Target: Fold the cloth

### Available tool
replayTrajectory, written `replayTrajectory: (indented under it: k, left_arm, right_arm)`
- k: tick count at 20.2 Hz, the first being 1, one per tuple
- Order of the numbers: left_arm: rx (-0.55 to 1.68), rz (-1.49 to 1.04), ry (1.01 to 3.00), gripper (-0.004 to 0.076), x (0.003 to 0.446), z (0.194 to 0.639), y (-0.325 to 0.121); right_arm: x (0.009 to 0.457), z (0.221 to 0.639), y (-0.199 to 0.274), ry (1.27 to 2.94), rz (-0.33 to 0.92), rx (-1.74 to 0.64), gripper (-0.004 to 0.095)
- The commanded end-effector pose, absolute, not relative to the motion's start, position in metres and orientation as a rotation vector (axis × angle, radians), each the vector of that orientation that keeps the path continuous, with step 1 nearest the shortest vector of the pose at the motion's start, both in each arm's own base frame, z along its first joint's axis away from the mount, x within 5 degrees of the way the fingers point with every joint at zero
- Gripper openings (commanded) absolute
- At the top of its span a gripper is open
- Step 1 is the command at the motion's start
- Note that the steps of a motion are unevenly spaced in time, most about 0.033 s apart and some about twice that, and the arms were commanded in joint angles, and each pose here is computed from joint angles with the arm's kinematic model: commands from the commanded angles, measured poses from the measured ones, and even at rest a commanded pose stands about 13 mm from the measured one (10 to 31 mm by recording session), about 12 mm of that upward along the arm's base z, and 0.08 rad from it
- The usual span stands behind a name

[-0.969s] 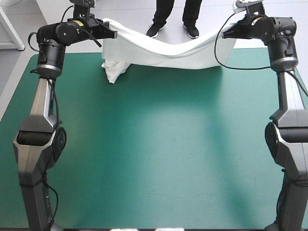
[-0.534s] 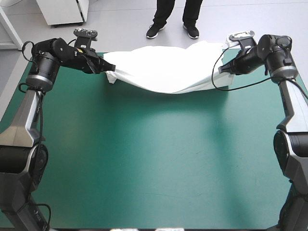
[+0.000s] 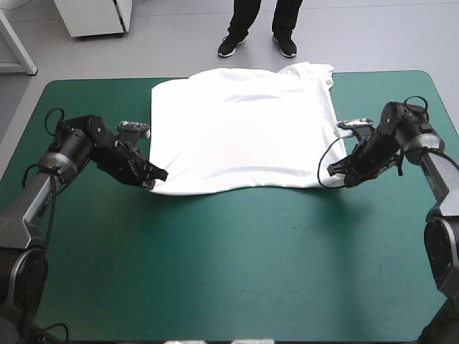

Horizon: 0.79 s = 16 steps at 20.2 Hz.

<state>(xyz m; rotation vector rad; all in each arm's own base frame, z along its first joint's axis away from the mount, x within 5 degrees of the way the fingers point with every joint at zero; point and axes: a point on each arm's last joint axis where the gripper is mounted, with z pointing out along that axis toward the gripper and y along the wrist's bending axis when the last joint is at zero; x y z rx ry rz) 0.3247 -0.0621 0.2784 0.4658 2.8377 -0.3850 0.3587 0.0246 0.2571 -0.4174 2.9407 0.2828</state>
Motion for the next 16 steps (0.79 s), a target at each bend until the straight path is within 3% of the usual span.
replayTrajectory:
  k: [1,6,16]
  left_arm:
    - [0.492,-0.393,2.843,-0.0009,0.283,0.288,-0.058]
    - [0.522,-0.227,2.850,-0.0009,0.235,0.293,-0.043]
    - [0.603,-0.165,2.983,-0.0009,0.149,0.275,-0.045]
  right_arm:
    - [0.317,0.279,0.021,2.905,0.279,-0.447,-0.0017]
    - [0.259,0.300,0.008,2.876,0.055,-0.461,-0.0017]
    - [0.181,0.273,0.026,2.944,0.080,-0.550,-0.0017]
